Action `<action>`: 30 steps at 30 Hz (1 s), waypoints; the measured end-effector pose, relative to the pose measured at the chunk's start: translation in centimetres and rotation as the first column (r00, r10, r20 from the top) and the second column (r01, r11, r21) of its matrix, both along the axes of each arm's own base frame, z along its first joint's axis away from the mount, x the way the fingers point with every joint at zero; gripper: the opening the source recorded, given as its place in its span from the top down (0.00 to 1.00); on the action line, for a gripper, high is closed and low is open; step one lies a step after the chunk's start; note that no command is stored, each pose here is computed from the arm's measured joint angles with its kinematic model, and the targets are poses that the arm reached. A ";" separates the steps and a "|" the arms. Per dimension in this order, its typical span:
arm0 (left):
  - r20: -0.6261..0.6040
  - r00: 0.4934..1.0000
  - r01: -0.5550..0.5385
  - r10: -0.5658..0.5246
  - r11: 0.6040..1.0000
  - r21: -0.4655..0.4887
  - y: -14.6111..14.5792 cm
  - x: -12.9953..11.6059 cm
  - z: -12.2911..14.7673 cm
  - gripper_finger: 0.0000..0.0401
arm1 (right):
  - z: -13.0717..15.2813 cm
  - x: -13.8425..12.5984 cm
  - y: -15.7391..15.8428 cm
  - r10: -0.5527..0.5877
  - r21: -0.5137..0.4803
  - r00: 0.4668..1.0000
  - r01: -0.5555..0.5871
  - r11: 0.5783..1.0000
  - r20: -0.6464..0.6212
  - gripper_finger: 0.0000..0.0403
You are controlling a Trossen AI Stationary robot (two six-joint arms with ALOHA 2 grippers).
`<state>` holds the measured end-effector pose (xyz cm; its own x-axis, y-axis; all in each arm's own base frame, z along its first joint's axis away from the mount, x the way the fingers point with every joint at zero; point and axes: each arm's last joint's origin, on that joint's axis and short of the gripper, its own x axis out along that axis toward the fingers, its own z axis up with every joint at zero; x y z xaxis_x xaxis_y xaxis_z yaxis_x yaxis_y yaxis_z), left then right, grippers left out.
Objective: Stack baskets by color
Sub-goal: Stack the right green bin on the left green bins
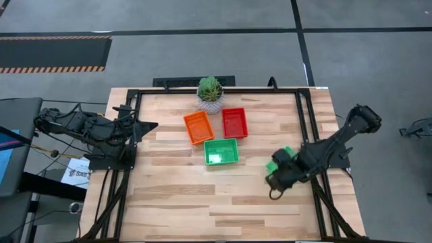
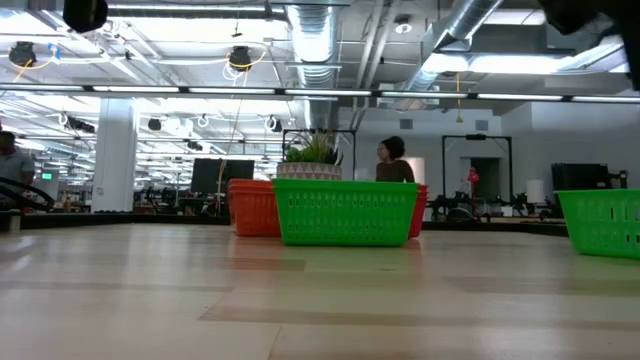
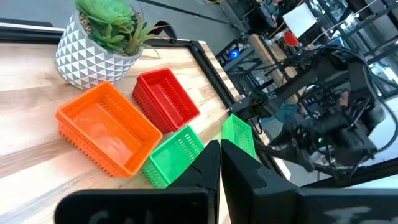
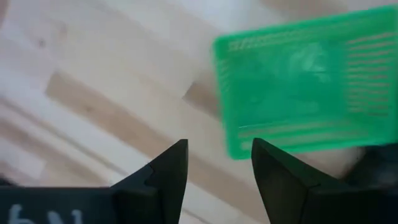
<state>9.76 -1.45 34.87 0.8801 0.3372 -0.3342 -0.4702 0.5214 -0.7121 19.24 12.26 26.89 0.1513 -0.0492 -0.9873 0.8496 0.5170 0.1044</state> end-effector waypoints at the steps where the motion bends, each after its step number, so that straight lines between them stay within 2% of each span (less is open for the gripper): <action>1: -0.002 1.000 0.000 0.000 1.000 0.001 0.0 0.0 0.0 1.00 | -0.6 0.0 0.3 0.013 0.010 1.000 -0.013 1.000 0.010 0.50; 5: -0.015 1.000 -0.001 0.001 1.000 0.003 0.0 -0.1 -0.1 1.00 | -2.9 0.5 1.1 0.057 0.015 0.998 -0.057 0.998 0.001 0.50; 12: -0.035 0.999 -0.012 0.012 1.000 -0.013 0.1 -0.2 -0.4 1.00 | -5.5 1.3 0.9 0.134 -0.039 0.985 -0.139 0.989 -0.107 0.50; 23: -0.034 0.999 -0.015 0.015 1.000 -0.019 0.1 -0.2 -0.4 1.00 | -9.1 1.0 0.0 0.119 -0.017 0.984 -0.122 0.992 -0.129 0.53; 26: -0.034 0.999 -0.016 0.015 1.000 -0.020 0.1 -0.2 -0.4 1.00 | -9.4 1.1 -0.1 0.116 0.006 0.987 -0.116 0.993 -0.115 0.59; 30: -0.034 0.999 -0.015 0.015 1.000 -0.020 0.1 -0.2 -0.4 1.00 | -9.5 1.0 0.0 0.116 0.026 0.985 -0.113 0.993 -0.125 0.76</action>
<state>9.57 -1.38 34.46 0.8632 0.3432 -0.3702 -0.5016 0.4999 -0.7061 20.29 12.25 17.39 0.0294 -0.0197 -0.9994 0.7918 0.6107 0.0112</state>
